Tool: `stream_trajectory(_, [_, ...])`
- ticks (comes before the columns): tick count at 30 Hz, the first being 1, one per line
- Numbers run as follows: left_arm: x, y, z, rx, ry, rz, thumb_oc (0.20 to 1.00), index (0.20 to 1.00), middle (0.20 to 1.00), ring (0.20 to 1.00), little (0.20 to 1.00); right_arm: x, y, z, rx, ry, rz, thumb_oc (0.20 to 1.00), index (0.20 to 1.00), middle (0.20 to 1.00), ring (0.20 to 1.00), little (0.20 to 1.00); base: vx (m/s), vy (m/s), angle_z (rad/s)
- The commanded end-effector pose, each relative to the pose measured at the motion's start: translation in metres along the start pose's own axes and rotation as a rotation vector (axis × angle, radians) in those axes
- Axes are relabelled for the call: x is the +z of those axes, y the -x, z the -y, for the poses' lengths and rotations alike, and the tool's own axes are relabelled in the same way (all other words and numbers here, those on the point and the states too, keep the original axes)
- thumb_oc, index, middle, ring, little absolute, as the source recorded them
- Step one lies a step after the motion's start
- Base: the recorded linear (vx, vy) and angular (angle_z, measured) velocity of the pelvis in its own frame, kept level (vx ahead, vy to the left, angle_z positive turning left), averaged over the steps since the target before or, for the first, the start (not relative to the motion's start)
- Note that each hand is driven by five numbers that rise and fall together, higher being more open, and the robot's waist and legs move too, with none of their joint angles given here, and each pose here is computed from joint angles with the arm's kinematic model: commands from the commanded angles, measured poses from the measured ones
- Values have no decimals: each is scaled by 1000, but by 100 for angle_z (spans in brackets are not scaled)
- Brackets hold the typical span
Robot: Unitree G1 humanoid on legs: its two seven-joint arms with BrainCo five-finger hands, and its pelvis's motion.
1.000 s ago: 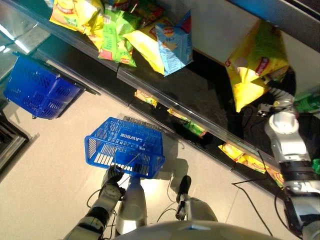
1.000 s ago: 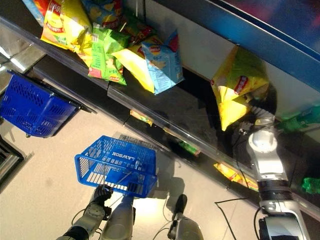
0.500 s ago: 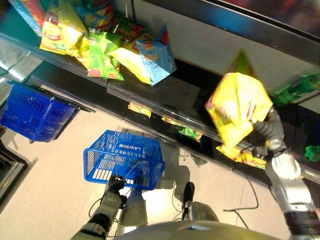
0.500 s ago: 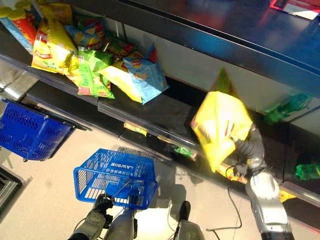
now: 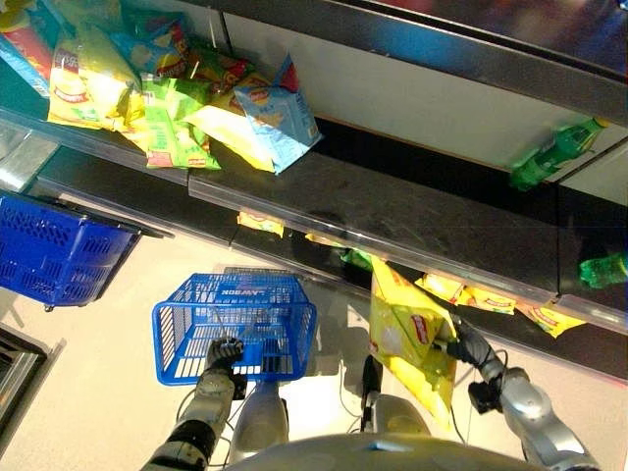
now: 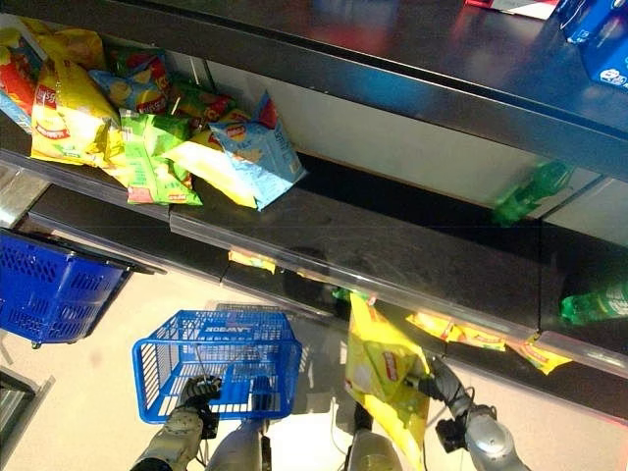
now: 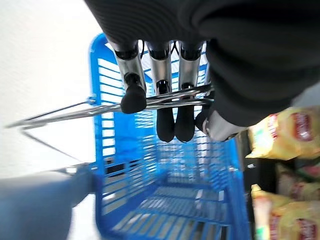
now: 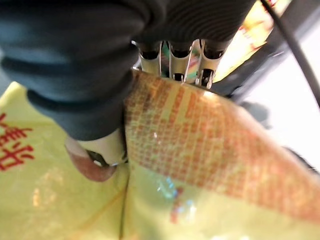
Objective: Pick up the snacks into the basket
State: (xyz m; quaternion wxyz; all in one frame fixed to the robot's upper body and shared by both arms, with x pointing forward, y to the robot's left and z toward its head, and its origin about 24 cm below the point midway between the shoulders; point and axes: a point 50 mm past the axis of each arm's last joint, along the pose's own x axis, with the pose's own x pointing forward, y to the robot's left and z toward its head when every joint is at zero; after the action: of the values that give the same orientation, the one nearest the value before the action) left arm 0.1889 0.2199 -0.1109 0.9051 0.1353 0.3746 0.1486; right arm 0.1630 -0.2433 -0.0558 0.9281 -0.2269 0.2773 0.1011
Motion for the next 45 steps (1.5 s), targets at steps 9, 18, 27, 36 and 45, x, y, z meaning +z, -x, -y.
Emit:
stream_trajectory(9, [156, 5, 22, -83, 173, 517, 200, 200, 200, 200, 200, 64, -45, -1, -2, 374, 175, 200, 200, 200, 200, 200, -62, -27, -4])
stream_trajectory(18, [218, 32, 57, -195, 166, 707, 200, 200, 200, 200, 200, 104, -73, -23, 6, 431, 258, 200, 200, 200, 200, 200, -62, -44, -3])
stream_trajectory(27, [255, 71, 108, -374, 137, 833, 200, 200, 200, 200, 200, 162, -107, -64, -3, 606, 333, 200, 200, 200, 200, 200, -46, -35, 0])
stream_trajectory(36, [257, 124, 142, -605, 127, 979, 200, 200, 200, 200, 200, 203, -118, -72, -68, 562, 366, 200, 200, 200, 200, 200, -25, -3, 3])
stream_trajectory(45, [247, 157, 141, -750, 213, 1041, 200, 200, 200, 200, 200, 269, -114, -34, -298, 535, 522, 200, 200, 200, 200, 200, -19, 10, 2])
